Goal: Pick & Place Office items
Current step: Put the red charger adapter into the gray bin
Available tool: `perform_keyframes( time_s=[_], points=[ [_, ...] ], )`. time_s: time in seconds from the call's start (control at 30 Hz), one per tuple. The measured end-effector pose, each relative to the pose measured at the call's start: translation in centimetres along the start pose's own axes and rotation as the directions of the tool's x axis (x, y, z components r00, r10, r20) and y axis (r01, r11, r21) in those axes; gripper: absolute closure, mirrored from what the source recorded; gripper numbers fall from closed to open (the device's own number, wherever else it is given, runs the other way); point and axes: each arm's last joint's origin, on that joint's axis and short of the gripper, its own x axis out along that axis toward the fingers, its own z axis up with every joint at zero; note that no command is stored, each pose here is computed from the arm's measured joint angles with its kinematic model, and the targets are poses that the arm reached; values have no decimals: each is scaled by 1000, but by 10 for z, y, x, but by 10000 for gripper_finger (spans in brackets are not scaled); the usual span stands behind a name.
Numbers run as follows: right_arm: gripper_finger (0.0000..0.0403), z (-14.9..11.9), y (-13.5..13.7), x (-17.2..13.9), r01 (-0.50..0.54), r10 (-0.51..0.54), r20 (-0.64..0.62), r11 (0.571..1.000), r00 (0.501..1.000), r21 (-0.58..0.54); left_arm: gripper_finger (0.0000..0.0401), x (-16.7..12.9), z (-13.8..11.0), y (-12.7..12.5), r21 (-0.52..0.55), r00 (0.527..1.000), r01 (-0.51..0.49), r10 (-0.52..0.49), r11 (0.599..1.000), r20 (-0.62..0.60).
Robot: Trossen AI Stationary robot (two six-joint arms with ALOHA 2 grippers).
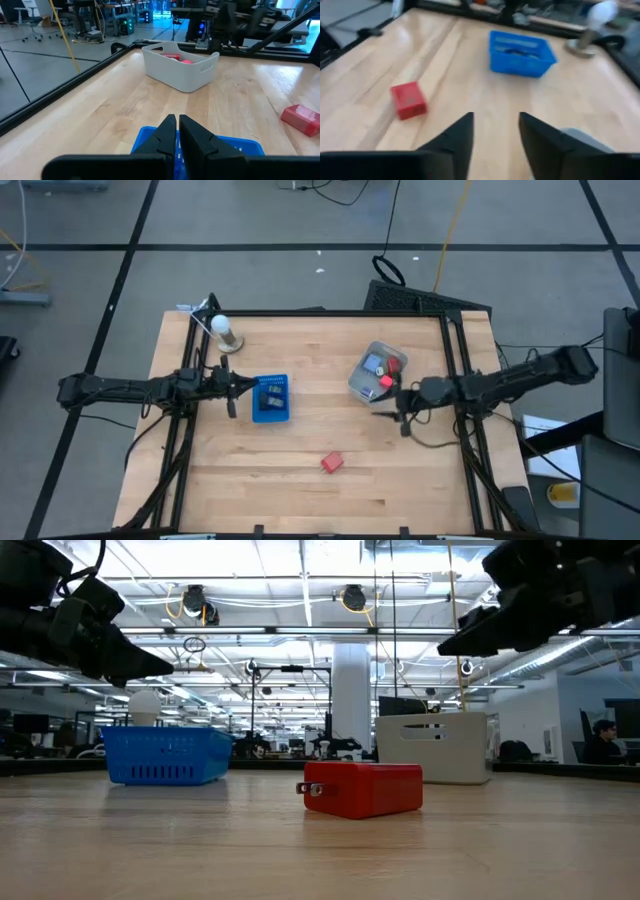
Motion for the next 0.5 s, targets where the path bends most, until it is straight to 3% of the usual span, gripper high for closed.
perform_keyframes(
  time_s=[0.2,0.3,0.4,0.5],
  points=[
    [135,20,28,33,-114,109,-56,989,993,-99,375,0,-1,0,-14,1000,1,-1,1000,-8],
    [83,35,39,48,-74,68,-60,990,996,-118,375,0,-2,0,-14,1000,0,-1,1000,-24],
    [51,47,46,60,-66,55,-96,991,994,-113,375,0,-3,0,-15,1000,0,-1,1000,-26],
    [41,58,51,75,-145,132,-128,984,983,-103,375,0,-3,0,-16,1000,0,-1,1000,-26]
  ],
)
